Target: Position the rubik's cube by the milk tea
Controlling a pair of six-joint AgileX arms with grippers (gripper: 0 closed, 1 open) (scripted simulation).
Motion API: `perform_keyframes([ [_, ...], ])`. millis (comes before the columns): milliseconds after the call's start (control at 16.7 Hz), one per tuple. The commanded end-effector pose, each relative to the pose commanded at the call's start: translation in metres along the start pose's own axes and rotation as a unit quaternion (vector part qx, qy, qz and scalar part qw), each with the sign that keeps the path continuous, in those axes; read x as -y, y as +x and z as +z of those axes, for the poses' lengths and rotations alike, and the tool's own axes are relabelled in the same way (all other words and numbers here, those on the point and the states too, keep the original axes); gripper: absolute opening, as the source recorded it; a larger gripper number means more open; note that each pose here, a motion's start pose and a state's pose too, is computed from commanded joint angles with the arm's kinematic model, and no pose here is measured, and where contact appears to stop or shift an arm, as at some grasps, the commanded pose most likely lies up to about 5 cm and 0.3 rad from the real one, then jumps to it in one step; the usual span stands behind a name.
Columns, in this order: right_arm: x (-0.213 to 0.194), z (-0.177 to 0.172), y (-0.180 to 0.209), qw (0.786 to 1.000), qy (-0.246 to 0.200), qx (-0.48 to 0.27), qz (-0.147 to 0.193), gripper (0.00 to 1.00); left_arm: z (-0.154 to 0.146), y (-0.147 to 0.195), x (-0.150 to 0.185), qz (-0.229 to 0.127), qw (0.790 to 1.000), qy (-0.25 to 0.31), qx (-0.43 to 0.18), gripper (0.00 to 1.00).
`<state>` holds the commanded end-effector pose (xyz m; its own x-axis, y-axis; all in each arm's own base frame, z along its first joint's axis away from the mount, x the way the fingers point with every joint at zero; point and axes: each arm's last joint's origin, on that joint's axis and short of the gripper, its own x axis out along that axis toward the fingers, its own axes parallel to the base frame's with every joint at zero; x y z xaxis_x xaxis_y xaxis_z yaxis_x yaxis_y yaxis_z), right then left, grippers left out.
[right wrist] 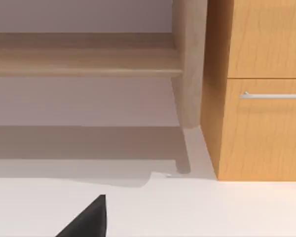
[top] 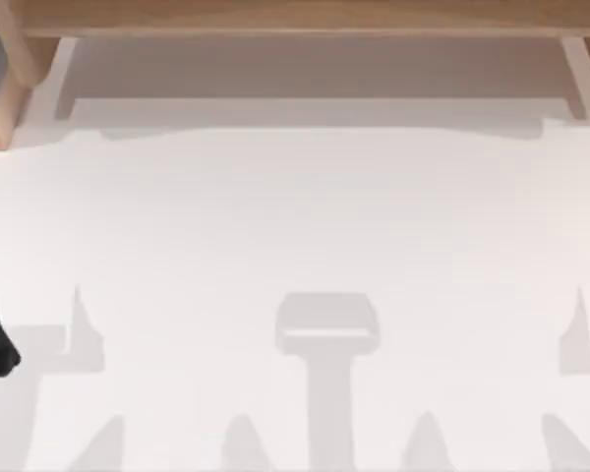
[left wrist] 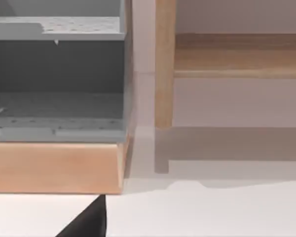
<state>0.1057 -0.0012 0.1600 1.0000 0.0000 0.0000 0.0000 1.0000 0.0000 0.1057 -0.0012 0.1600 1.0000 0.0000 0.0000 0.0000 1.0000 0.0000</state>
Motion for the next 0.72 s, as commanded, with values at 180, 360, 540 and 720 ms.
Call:
perform_keyframes([
  [180, 0.000, 0.003, 0.000, 1.000, 0.000, 0.001, 0.000, 1.00, 0.000, 0.000, 0.000, 0.000, 1.000, 0.000, 0.000, 1.00],
  [360, -0.002, 0.029, 0.002, 1.000, 0.000, 0.006, -0.001, 1.00, 0.000, 0.000, 0.000, 0.000, 1.000, 0.000, 0.000, 1.00],
  [540, -0.006, 0.078, 0.012, 1.000, 0.000, 0.014, -0.002, 1.00, 0.000, 0.000, 0.000, 0.000, 1.000, 0.000, 0.000, 1.00],
  [720, -0.014, 0.137, 0.043, 1.000, 0.000, 0.014, -0.004, 1.00, 0.000, 0.000, 0.000, 0.000, 1.000, 0.000, 0.000, 1.00],
])
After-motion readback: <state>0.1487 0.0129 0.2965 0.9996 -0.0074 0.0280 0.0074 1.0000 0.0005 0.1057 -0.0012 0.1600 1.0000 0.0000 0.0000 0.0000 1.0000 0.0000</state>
